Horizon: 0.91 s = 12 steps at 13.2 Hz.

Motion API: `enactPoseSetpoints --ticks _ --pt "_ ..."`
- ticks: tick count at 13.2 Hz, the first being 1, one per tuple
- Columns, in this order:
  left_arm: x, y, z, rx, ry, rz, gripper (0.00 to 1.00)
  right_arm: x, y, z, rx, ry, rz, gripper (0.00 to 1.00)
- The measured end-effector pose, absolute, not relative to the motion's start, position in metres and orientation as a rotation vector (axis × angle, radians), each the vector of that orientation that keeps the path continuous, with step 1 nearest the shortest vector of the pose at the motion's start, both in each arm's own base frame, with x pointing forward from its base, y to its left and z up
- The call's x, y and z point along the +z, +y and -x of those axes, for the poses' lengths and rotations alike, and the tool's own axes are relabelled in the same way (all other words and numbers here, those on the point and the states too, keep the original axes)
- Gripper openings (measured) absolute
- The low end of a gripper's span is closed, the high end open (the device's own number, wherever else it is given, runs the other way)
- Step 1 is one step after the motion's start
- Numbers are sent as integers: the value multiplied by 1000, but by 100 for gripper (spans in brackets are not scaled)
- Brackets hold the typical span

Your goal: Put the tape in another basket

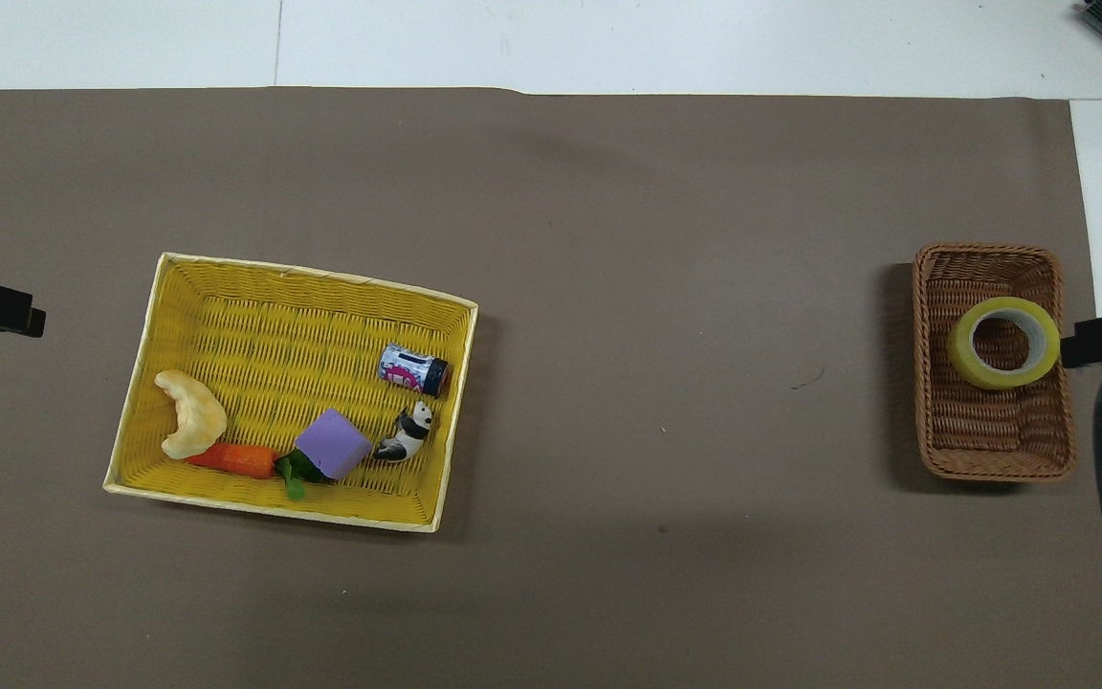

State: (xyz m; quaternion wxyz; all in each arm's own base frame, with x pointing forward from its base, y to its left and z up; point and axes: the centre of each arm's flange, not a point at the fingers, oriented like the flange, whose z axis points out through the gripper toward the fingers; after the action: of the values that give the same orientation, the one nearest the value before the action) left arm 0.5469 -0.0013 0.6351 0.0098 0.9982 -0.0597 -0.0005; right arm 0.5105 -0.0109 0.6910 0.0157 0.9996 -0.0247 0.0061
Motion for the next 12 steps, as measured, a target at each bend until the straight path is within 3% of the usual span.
enactPoseSetpoints --ticks 12 --pt "635 -1 -547 -2 -186 -3116 100 688 -12 -511 8 -80 -3109 100"
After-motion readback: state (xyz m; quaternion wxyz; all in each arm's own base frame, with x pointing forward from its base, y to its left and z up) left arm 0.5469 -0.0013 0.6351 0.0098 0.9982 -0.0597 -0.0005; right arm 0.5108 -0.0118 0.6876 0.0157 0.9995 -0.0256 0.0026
